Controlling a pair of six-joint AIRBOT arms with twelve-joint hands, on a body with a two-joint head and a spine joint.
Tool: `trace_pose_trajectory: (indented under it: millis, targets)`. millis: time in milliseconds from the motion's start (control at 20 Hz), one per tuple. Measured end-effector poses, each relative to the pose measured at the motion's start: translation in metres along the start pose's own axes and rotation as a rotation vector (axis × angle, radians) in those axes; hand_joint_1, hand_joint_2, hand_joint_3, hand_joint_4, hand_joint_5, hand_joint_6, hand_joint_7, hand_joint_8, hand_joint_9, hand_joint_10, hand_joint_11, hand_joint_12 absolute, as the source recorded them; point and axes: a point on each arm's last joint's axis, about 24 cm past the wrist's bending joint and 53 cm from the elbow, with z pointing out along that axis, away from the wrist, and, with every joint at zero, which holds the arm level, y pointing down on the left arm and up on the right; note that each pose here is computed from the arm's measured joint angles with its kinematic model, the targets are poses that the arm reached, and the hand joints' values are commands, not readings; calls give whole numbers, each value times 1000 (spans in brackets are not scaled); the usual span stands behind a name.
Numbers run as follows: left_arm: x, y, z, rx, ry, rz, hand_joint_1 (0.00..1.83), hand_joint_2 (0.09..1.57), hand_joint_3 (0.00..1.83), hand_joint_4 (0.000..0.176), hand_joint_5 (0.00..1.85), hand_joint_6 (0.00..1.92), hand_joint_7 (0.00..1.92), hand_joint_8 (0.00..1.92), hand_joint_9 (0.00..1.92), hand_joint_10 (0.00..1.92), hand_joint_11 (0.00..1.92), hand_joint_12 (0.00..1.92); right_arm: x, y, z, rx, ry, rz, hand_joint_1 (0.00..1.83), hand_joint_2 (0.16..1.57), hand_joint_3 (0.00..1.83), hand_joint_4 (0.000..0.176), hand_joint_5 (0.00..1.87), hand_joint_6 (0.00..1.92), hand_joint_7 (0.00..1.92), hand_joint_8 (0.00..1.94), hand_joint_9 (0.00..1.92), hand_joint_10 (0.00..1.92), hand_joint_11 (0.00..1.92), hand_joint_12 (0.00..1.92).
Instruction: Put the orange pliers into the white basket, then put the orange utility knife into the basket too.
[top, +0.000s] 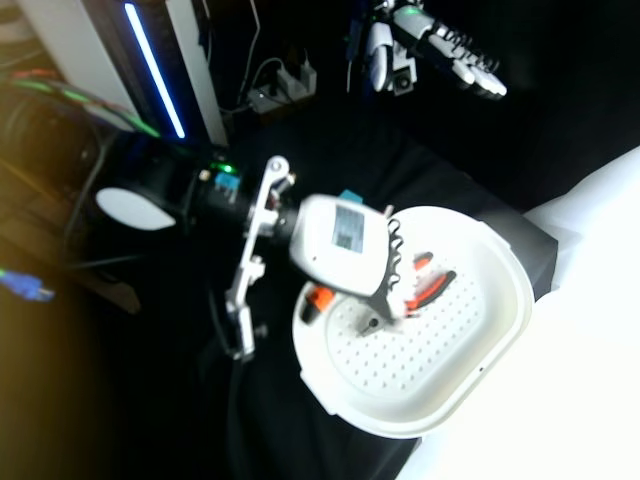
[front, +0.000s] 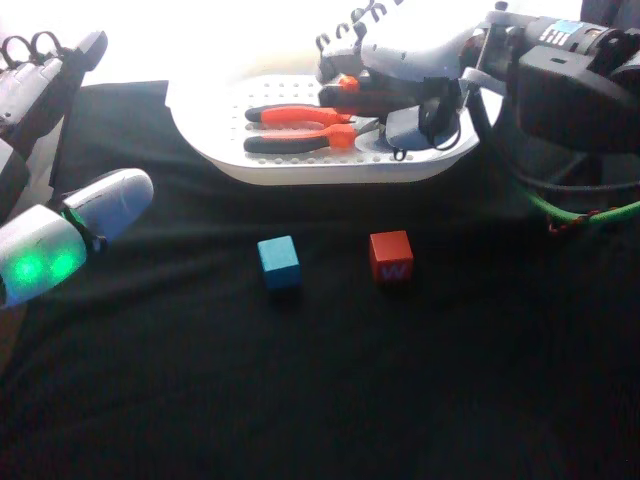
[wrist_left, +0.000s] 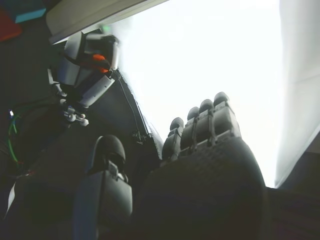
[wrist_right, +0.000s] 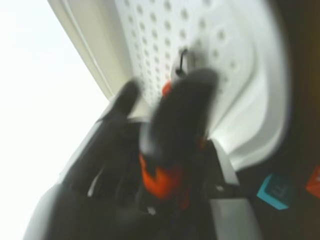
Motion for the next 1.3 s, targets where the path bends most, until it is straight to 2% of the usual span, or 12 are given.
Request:
trace_pose_trajectory:
  millis: [100,150,350,600,650,750,800,850,900,1000,1150,1300]
  targets:
    - [0,0,0,0,1,-6,215,1296,8,37,0,0,0,0,0,0,0,0,2,3,0,-4,4,1,329,1187,0,114,0,0,0,0,0,0,0,11]
    - [1,0,0,0,-2,-9,221,1280,0,67,0,0,0,0,0,0,0,0,3,6,-1,-11,5,1,282,1117,0,132,0,0,0,0,0,0,0,1]
    - [4,1,0,-6,6,-15,238,1255,0,85,0,0,0,0,0,0,0,0,-10,19,-14,-49,-31,4,262,1014,0,94,0,0,0,0,0,0,0,0]
    - [4,2,-1,-14,3,-18,225,1230,0,95,0,0,0,0,0,0,0,0,-53,22,-61,-93,-159,-2,259,1000,0,139,0,0,0,0,0,0,0,0]
    - [3,2,-1,-14,4,-17,239,1230,0,92,0,0,0,0,0,0,0,0,-62,32,-74,-121,-198,6,266,1022,0,97,0,0,0,0,0,0,0,0]
    - [0,-2,-1,1,3,-10,257,1236,0,84,0,0,0,0,0,0,0,0,-76,47,-101,-168,-258,-6,265,1018,0,93,0,0,0,0,0,0,0,0]
    - [-4,-2,-1,-2,-5,-7,286,1235,0,107,0,0,0,0,0,0,0,0,-89,54,-125,-196,-315,-21,139,964,0,173,0,0,0,0,0,0,0,0]
    - [-7,-2,-1,-1,-10,-2,287,1227,0,127,0,0,0,0,0,0,0,0,-93,51,-141,-197,-345,-26,119,981,0,175,0,0,0,0,0,0,0,0]
    - [-10,-1,-1,-2,-12,5,280,1207,0,157,0,0,0,0,0,0,0,0,-93,46,-156,-194,-369,-30,146,1013,1,176,0,0,0,0,0,0,0,0]
    - [-20,-2,0,-1,-31,16,281,1207,0,160,0,0,0,0,0,0,0,0,-81,32,-179,-164,-361,-37,163,1021,4,176,0,0,0,0,0,0,0,0]
    - [-24,-10,0,32,-34,31,281,1215,0,102,0,0,0,0,0,0,0,0,-80,16,-208,-124,-398,-12,145,1013,0,174,0,0,0,0,0,0,0,0]
    - [-37,-12,-1,36,-54,71,254,1193,0,106,0,0,0,0,0,0,0,0,-93,17,-237,-124,-486,-2,83,1011,0,110,0,0,0,0,0,0,40,19]
